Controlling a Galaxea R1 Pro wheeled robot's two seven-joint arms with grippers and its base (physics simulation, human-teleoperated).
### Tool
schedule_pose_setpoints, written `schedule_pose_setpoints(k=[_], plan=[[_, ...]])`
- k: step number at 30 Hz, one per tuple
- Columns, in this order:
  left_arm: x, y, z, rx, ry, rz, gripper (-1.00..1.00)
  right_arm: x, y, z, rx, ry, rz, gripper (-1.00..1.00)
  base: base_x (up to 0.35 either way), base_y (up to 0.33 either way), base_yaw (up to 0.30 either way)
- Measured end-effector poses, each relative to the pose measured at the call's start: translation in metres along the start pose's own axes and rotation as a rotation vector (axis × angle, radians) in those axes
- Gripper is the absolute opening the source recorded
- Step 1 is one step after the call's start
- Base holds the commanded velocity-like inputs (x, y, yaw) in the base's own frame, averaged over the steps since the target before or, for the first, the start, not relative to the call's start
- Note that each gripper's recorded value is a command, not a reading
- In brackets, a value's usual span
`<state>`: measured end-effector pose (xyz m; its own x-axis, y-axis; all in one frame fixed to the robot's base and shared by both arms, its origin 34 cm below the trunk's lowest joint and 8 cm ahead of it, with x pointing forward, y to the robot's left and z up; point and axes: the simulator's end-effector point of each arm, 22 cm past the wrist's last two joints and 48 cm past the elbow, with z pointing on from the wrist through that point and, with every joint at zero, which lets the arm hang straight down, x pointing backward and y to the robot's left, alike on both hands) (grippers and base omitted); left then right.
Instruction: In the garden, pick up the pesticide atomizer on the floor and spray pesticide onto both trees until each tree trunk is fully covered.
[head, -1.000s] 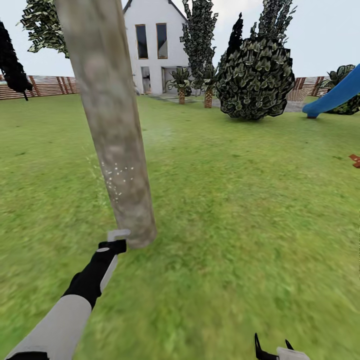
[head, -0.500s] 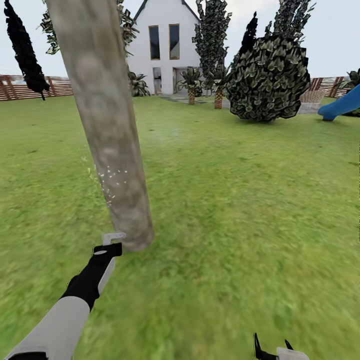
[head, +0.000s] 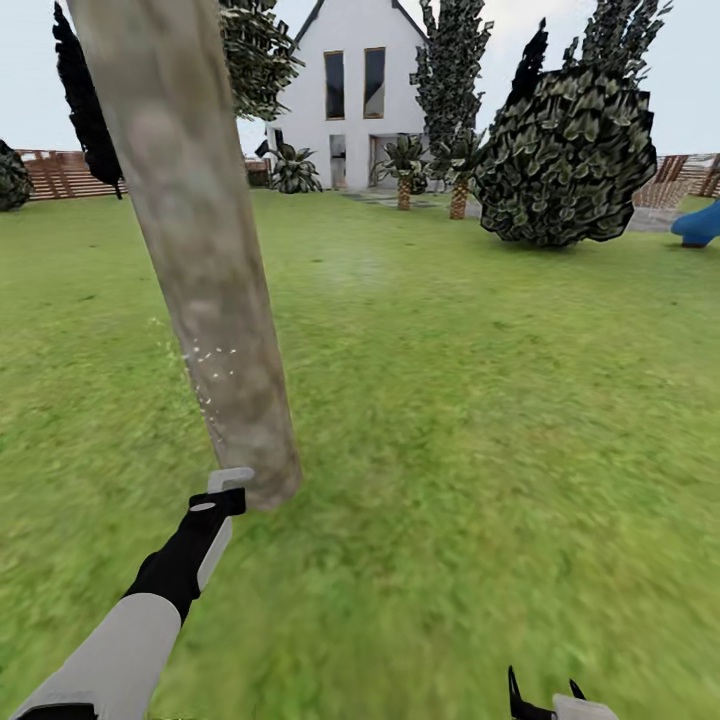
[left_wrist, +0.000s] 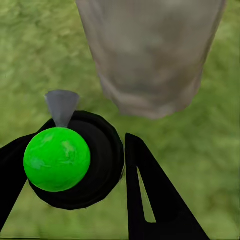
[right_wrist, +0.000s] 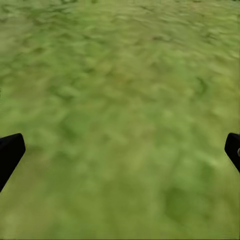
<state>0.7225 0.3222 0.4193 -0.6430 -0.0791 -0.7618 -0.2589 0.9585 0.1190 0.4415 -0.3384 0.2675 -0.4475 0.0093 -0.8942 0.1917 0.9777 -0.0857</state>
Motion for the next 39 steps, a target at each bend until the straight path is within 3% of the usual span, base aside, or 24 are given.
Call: schedule_pose_setpoints(k=[7,18,25,39], plan=[[0.0003,-0.0007,-0.0002,-0.001,0.001,-0.002,-1.00,0.0000,0.0000,0.0000,0.000,0.000,0.000,1.00,0.088,-0.268,0.056],[-0.0002,-0.0007,-0.0003,-0.001,0.000,-0.004,-1.00,0.0001,0.0007,-0.0001,-0.001,0.000,0.001,1.00,0.019,-0.272,0.252],[-0.0006,-0.0008,-0.0004,-0.001,-0.002,-0.004,-1.00,0.0000,0.0000,0.0000,0.000,0.000,0.000,1.00,0.000,-0.274,0.026],[0.0004,-0.0035,-0.0007,0.003,-0.001,-0.004,-1.00,0.0000,0.0000,0.0000,0.000,0.000,0.000,1.00,0.032,-0.255,0.262]])
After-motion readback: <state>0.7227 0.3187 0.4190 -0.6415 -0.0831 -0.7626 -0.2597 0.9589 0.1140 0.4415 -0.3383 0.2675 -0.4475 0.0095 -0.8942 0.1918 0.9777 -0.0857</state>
